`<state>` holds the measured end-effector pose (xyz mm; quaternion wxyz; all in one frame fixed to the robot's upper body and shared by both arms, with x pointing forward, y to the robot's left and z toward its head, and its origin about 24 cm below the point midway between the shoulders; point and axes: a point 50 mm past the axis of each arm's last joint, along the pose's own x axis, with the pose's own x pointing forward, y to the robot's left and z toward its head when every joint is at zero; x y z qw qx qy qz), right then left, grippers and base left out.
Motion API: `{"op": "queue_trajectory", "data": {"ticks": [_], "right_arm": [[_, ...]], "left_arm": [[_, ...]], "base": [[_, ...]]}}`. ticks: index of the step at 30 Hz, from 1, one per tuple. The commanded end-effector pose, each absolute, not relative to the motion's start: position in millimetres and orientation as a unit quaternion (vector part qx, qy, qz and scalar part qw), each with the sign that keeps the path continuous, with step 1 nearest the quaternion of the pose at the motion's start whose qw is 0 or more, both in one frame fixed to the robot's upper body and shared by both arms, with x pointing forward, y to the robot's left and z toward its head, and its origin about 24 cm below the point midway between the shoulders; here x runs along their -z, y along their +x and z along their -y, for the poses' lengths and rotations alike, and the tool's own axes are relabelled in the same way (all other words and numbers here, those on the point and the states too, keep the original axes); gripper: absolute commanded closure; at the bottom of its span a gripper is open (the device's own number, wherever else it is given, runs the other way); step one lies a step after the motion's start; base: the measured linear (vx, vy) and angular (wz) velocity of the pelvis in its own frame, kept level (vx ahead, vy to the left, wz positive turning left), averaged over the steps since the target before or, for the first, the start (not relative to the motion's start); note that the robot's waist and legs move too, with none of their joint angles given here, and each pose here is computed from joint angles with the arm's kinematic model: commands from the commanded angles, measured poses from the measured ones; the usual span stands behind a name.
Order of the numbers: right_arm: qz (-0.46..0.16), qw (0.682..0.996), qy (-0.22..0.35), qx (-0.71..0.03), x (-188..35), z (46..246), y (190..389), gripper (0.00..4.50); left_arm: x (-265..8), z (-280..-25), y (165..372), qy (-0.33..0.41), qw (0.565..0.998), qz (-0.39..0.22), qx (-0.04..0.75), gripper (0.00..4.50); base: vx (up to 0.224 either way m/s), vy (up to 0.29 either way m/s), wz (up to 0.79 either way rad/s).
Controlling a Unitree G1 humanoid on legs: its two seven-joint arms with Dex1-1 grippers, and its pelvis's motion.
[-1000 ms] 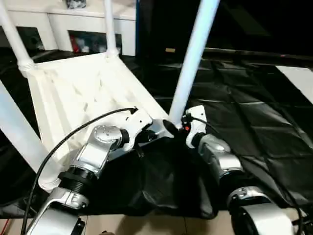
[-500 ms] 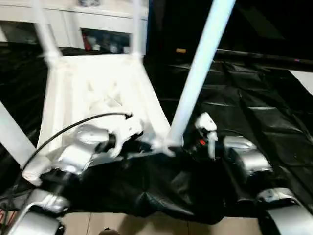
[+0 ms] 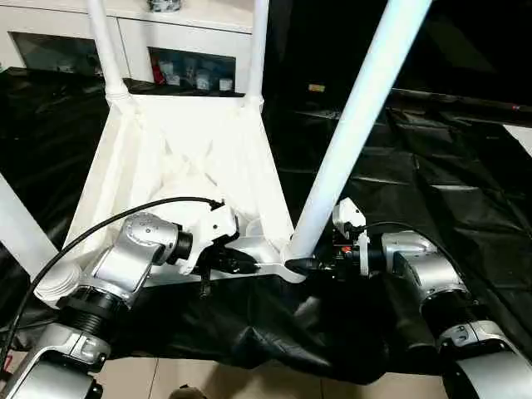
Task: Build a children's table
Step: Rotate leg to tighten
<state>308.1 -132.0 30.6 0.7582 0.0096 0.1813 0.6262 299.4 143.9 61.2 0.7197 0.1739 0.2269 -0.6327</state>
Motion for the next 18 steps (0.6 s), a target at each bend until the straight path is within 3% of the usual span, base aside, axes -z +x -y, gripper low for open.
{"op": "queue_trajectory", "data": {"ticks": [1,4,11,18], "right_arm": [[-0.207,0.712,0.018,-0.671,-20,117.8,294.4,1.73],[-0.205,0.722,0.023,-0.660,-19,117.8,294.2,1.83],[-0.218,0.857,0.036,-0.466,1,104.2,314.5,1.93],[-0.221,0.926,0.080,-0.297,6,81.1,328.6,1.94]], "left_arm": [[-73,-127,301,0.179,0.712,-0.185,0.653,4.50],[-72,-126,303,0.180,0.723,-0.184,0.641,4.50],[-75,-102,324,0.186,0.796,-0.163,0.552,4.50],[-78,-69,323,0.160,0.821,-0.148,0.528,4.50]], "base": [[0.000,0.000,0.00],[0.000,0.000,0.00],[-0.008,0.000,-0.01],[-0.015,0.001,-0.03]]}}
